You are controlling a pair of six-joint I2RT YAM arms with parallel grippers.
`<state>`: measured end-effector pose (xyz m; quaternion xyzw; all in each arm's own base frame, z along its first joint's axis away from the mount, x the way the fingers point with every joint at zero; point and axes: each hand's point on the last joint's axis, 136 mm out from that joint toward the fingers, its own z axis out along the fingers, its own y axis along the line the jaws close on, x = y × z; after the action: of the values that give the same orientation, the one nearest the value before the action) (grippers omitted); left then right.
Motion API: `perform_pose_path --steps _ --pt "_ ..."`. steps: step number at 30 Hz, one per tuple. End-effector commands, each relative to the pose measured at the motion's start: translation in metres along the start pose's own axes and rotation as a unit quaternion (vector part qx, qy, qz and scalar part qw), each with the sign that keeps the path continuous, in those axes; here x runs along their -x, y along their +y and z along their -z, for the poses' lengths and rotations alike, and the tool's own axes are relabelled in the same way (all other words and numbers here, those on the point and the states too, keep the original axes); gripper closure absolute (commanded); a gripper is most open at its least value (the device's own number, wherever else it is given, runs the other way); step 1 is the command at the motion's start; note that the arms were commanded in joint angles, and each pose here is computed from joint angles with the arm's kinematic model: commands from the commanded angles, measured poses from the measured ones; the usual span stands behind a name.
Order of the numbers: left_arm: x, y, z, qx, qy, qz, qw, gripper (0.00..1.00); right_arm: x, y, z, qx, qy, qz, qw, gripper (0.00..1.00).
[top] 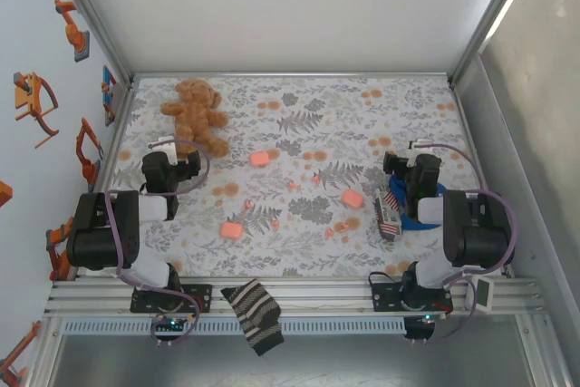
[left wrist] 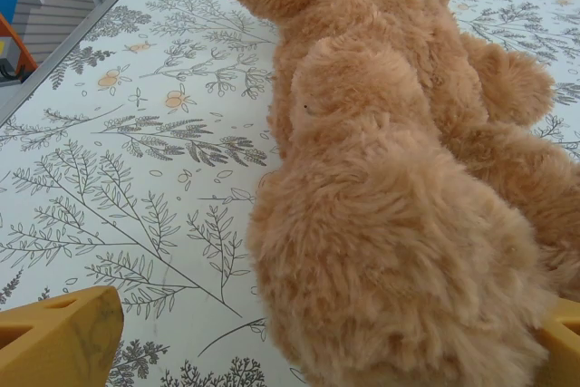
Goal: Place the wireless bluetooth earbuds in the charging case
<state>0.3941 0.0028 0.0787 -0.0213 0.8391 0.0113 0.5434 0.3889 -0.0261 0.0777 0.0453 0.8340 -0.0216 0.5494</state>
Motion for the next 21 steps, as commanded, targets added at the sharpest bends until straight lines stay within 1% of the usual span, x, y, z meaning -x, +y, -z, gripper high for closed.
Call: perform_pose_path --steps 1,21 --pt "0.0049 -0.001 -0.0003 0.0 -0.004 0.002 1.0 0.04 0.0123 0.0017 -0.0016 0.001 -0.016 0.0 1.0 0.01" --pt "0.0051 -0.0011 -0.0005 -0.002 -0.004 0.003 1.0 0.04 0.0126 0.0018 -0.0017 0.001 -0.017 0.0 1.0 0.01"
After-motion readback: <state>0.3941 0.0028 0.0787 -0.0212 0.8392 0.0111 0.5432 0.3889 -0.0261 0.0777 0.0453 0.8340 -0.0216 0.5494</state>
